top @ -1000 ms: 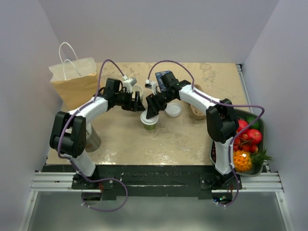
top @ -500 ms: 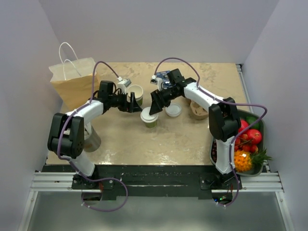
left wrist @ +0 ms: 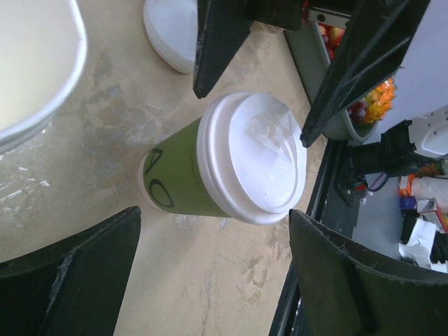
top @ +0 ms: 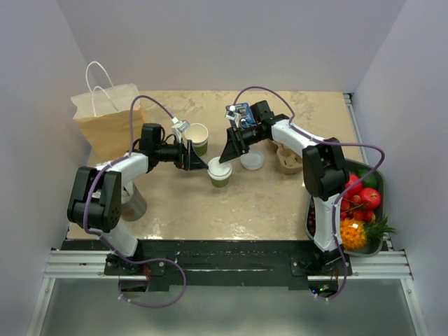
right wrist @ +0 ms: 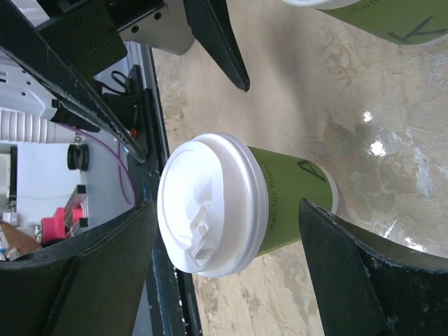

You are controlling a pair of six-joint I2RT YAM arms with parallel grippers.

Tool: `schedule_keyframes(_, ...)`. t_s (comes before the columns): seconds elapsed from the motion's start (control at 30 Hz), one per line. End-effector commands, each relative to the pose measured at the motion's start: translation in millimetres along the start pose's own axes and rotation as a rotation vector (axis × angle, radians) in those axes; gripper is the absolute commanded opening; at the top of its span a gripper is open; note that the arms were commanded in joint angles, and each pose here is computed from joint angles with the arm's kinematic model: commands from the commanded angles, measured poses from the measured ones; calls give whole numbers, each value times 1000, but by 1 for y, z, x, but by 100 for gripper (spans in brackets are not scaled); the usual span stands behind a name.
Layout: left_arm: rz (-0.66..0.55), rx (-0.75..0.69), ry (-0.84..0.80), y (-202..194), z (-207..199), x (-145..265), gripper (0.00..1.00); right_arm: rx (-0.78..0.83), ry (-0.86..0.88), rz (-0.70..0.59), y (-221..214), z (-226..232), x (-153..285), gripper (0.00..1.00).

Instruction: Pack the takeout coffee

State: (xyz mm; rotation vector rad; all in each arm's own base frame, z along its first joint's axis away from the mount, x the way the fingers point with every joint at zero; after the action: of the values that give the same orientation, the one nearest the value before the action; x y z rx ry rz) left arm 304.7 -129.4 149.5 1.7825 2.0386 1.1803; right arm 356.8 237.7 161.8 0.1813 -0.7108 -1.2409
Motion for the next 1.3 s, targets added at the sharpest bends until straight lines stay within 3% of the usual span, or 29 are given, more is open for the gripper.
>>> schedule_keyframes(0.0, -32, -105, -93, 7, -13, 7, 90, 0, 49, -27, 5, 9, 3, 85)
schedule_keyframes(0.23, -88, -139, -33, 14, -13, -3, 91, 44, -40, 1, -8, 10, 11, 86)
schedule_keyframes(0.43, -64, -196, -16, 8, -19, -16, 91, 55, -66, 16, -14, 8, 12, 99)
schedule_keyframes(0.83, -38, -217, -48, 1, -19, -20, 91, 85, 11, 35, -22, 17, 8, 99)
schedule_keyframes(0.93, -45, -252, -80, 2, -26, -17, 94, 76, 7, 35, -20, 15, 7, 99)
schedule_keyframes(0.97, -46, -251, -69, -2, -25, -16, 100, 76, 3, 29, -19, 13, 6, 99)
schedule_keyframes(1.27, -40, -244, -48, -12, -28, -23, 100, 21, -12, 21, -17, 8, -2, 99)
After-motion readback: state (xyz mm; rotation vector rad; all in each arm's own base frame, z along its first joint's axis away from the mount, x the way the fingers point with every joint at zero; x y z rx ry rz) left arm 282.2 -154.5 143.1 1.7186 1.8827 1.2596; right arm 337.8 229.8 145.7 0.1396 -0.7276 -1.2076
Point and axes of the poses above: each gripper's point midway between its finger pads, its own x axis back along the fingers, its own z axis along the line the jaws close on, y = z × x, the point moved 9 cm from there along x, back along the fingers, and after that the axes turned 2 degrees about -x, right-handed, at the moved point
